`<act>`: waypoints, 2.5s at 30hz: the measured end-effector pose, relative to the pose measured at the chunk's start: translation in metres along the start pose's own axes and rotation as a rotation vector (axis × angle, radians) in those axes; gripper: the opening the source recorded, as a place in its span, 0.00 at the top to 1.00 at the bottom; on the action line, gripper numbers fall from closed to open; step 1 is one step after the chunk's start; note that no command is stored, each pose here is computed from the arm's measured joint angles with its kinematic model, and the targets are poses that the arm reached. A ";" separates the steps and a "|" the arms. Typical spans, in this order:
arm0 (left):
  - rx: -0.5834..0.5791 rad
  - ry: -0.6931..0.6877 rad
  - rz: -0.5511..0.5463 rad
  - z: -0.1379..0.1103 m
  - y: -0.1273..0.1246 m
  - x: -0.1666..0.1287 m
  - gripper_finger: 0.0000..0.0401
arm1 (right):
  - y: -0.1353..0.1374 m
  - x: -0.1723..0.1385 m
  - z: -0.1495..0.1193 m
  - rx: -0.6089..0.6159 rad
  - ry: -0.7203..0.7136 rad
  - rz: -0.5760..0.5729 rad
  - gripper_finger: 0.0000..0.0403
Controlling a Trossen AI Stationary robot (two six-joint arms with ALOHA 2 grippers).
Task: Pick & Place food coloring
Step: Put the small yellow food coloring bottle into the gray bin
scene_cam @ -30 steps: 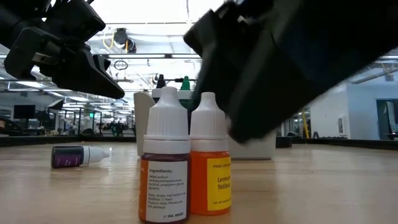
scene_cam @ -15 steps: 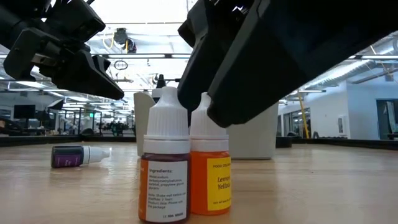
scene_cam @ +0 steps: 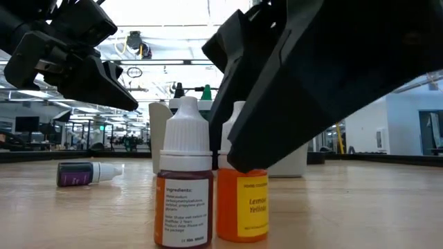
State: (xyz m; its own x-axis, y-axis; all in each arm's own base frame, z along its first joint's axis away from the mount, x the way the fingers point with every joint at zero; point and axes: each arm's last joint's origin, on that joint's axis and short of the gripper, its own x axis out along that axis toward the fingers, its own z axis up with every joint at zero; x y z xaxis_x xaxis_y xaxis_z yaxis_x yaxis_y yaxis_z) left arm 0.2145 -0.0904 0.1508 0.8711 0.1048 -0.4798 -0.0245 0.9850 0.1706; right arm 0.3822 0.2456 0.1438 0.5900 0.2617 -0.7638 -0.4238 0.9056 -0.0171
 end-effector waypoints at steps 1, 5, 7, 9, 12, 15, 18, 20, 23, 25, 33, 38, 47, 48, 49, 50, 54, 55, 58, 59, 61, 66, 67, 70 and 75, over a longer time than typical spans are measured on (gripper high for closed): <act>0.000 0.000 0.000 0.000 0.000 0.000 0.91 | 0.000 0.000 -0.001 0.006 0.000 0.000 0.78; 0.000 0.000 0.000 0.000 0.000 0.000 0.91 | -0.001 0.001 -0.002 0.018 0.001 -0.002 0.81; 0.000 0.000 0.000 0.000 0.000 0.000 0.91 | -0.001 0.001 -0.002 0.018 0.001 -0.002 0.82; 0.000 0.000 0.000 0.000 0.000 0.000 0.91 | -0.001 0.001 -0.002 0.018 0.002 -0.002 0.84; 0.000 0.000 0.000 0.000 0.000 0.000 0.91 | -0.001 -0.001 -0.001 0.018 0.002 -0.002 0.84; -0.001 0.000 0.000 0.000 0.000 0.000 0.91 | -0.002 -0.012 0.004 0.019 -0.013 -0.004 0.85; 0.000 0.000 0.000 0.000 0.000 0.000 0.91 | -0.004 -0.034 0.015 0.020 -0.039 -0.027 0.85; 0.000 0.000 0.001 0.000 0.000 0.000 0.91 | -0.007 -0.053 0.019 0.003 -0.034 -0.084 0.85; 0.000 0.000 0.001 0.000 0.000 0.000 0.91 | -0.017 -0.086 0.028 -0.005 -0.048 -0.222 0.85; -0.001 0.000 0.001 0.000 0.000 0.000 0.91 | -0.029 -0.108 0.033 0.011 -0.065 -0.310 0.85; -0.012 0.004 0.017 0.000 0.004 0.002 0.91 | -0.088 -0.134 0.031 0.101 0.001 -0.451 0.85; -0.024 0.026 0.024 -0.002 0.006 0.003 0.91 | -0.111 -0.113 0.015 0.140 0.073 -0.413 0.85; -0.022 0.046 0.027 -0.004 0.006 0.003 0.91 | -0.123 -0.087 -0.022 0.174 0.053 -0.422 0.85; -0.020 0.046 0.027 -0.004 0.006 0.003 0.91 | -0.125 -0.086 -0.024 0.179 0.050 -0.416 0.85; -0.019 0.046 0.027 -0.004 0.006 0.003 0.91 | -0.126 -0.085 -0.026 0.182 0.051 -0.418 0.85; -0.019 0.046 0.027 -0.004 0.006 0.003 0.91 | -0.128 -0.085 -0.027 0.185 0.054 -0.421 0.85; -0.018 0.046 0.027 -0.004 0.006 0.003 0.91 | -0.134 -0.084 -0.032 0.196 0.069 -0.431 0.85; -0.017 0.046 0.028 -0.004 0.006 0.003 0.91 | -0.135 -0.084 -0.034 0.199 0.072 -0.433 0.85; -0.018 0.044 0.028 -0.004 0.006 0.003 0.91 | -0.139 -0.082 -0.038 0.218 0.075 -0.441 0.85; -0.018 0.044 0.028 -0.004 0.006 0.003 0.91 | -0.141 -0.081 -0.040 0.228 0.068 -0.443 0.85; -0.018 0.044 0.028 -0.004 0.006 0.003 0.91 | -0.143 -0.080 -0.044 0.242 0.060 -0.447 0.85; -0.018 0.044 0.030 -0.004 0.006 0.003 0.91 | -0.146 -0.076 -0.052 0.256 0.043 -0.403 0.85; -0.018 0.043 0.031 -0.004 0.006 0.003 0.91 | -0.146 -0.075 -0.053 0.259 0.037 -0.387 0.85; -0.019 0.043 0.036 -0.004 0.007 0.003 0.91 | -0.147 -0.074 -0.055 0.263 0.027 -0.382 0.85; -0.028 0.046 0.051 -0.004 0.010 0.004 0.91 | -0.147 -0.074 -0.055 0.263 0.026 -0.382 0.85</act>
State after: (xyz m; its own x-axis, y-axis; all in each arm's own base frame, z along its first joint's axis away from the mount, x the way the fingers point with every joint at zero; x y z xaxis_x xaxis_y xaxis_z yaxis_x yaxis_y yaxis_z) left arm 0.2162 -0.0793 0.1473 0.8450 0.1600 -0.5102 -0.0823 0.9817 0.1715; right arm 0.3630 0.0744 0.1672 0.6511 -0.1129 -0.7506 0.0112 0.9902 -0.1392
